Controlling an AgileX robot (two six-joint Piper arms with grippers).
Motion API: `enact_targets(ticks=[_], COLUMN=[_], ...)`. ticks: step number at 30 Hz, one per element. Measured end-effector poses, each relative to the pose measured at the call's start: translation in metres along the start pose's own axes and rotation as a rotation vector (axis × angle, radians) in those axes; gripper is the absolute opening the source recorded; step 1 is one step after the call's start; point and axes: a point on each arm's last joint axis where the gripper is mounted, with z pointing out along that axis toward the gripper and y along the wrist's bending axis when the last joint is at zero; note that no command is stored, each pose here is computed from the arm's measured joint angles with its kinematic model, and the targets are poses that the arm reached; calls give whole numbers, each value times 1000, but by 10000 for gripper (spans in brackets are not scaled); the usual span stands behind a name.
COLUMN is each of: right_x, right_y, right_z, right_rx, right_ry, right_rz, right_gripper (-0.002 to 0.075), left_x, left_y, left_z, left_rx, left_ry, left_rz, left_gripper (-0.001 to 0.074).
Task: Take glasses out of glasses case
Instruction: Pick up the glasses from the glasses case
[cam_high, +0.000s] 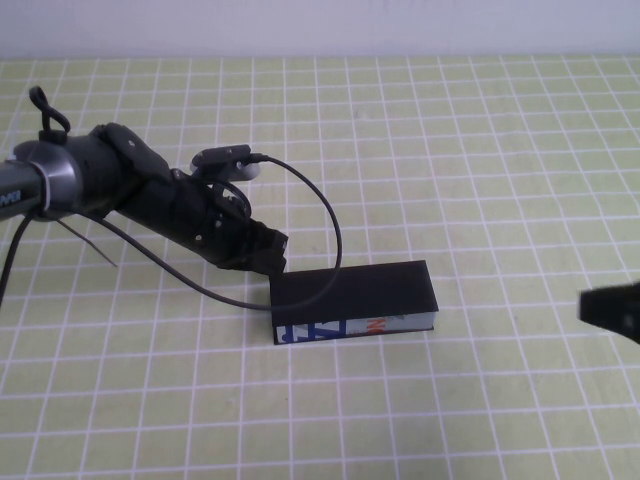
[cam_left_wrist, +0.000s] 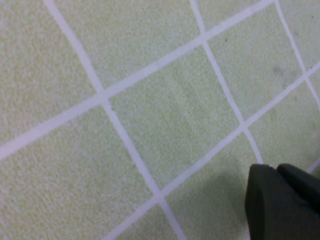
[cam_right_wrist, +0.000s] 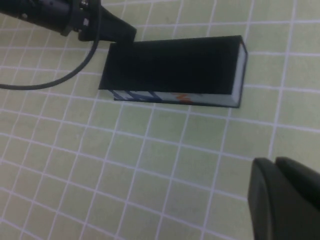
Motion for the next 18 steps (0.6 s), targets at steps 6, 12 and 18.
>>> enact_targets(ticks=[6,12,18], right_x=[-24,-23,-20], right_y=[26,74,90], right_z=[51,111,156], right_rx=[-81,-97,-46], right_ry=[122,261,349], right_rz=[-176,-650,-1003], right_gripper=[-17,-17,25], left_x=[0,0,0], left_y=[0,0,0], left_z=[0,0,0], left_rx=[0,0,0], left_ry=[0,0,0], left_rz=[0,0,0], left_gripper=[-4,-4,-4])
